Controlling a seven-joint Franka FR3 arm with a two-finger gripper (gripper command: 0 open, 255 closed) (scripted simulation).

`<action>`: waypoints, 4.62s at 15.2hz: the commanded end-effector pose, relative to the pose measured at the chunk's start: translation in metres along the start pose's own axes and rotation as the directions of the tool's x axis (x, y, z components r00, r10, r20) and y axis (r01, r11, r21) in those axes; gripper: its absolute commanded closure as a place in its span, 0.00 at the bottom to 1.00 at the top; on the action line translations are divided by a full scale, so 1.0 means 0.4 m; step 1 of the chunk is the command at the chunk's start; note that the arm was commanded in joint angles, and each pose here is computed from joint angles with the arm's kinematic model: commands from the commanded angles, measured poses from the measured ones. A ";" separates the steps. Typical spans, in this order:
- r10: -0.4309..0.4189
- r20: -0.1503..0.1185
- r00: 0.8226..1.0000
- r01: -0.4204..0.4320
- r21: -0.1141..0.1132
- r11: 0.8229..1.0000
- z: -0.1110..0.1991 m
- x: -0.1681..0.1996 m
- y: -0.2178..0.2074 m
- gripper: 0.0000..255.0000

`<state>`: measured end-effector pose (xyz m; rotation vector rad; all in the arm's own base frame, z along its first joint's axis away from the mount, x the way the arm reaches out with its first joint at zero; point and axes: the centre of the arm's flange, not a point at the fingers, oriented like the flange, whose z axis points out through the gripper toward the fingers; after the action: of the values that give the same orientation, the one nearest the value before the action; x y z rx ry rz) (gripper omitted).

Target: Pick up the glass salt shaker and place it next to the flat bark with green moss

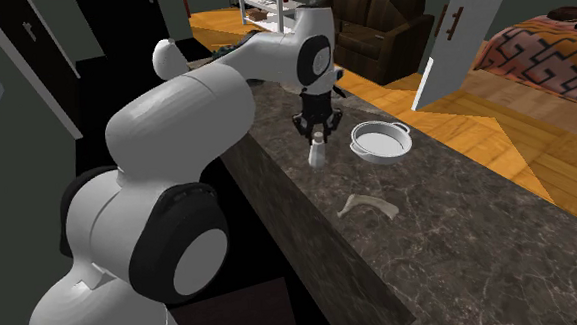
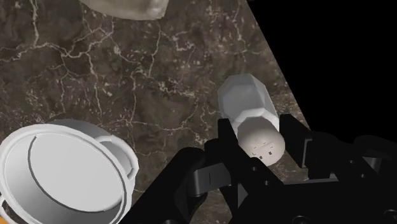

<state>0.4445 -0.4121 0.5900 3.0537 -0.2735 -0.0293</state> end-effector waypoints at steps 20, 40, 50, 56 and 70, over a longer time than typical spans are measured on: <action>0.000 0.000 1.000 0.000 0.000 1.000 -0.223 -0.097 0.047 1.00; 0.000 0.000 1.000 0.000 0.000 1.000 -0.203 -0.728 0.238 1.00; 0.000 0.000 1.000 0.000 0.000 1.000 -0.193 -1.044 0.334 1.00; 0.000 0.000 1.000 0.000 0.000 1.000 -0.162 -1.196 0.378 1.00; 0.000 0.000 1.000 0.000 0.000 1.000 0.022 -1.194 0.364 1.00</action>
<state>-0.0505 -0.4697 0.6038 3.0542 -0.2737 -0.0300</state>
